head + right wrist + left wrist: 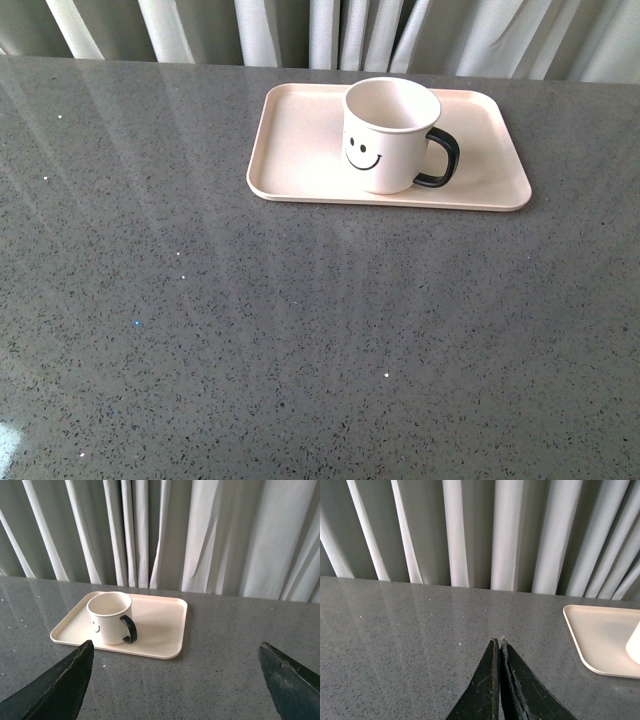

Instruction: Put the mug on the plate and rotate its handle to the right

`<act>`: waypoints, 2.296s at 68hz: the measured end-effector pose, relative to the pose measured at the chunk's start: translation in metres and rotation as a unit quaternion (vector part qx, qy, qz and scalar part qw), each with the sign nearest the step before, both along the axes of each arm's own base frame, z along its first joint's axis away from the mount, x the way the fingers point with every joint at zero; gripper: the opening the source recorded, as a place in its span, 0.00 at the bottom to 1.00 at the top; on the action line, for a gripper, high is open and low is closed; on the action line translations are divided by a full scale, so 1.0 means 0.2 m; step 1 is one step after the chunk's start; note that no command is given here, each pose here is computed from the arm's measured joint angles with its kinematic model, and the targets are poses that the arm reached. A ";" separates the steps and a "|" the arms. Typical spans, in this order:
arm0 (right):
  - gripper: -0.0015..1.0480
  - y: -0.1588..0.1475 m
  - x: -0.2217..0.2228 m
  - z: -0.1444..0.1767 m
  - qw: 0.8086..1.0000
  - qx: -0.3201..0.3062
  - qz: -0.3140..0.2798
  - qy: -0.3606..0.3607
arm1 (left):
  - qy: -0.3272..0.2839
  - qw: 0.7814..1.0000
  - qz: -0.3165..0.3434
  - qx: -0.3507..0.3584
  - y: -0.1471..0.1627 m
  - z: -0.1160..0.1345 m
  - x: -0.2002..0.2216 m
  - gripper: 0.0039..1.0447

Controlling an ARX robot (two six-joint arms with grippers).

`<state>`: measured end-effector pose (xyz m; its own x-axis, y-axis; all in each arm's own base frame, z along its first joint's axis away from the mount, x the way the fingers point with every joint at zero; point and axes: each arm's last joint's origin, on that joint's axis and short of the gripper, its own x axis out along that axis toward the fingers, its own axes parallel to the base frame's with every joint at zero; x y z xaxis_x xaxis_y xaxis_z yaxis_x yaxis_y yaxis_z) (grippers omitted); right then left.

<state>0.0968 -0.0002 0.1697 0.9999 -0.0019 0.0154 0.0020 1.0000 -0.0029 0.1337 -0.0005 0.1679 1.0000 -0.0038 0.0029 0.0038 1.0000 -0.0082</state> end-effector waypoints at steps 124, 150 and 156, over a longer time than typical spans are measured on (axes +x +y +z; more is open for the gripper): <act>0.91 0.00 0.01 0.01 0.986 -0.013 0.081 0.144 | 0.003 1.000 0.001 0.001 0.00 -0.01 -0.18 0.91; 0.91 -0.02 0.80 0.26 0.947 -0.066 0.152 0.273 | 0.003 1.000 0.000 0.002 0.00 -0.01 -0.18 0.91; 0.91 0.03 0.98 0.22 0.940 -0.060 0.148 0.301 | 0.003 1.000 0.000 0.002 0.00 -0.01 -0.18 0.91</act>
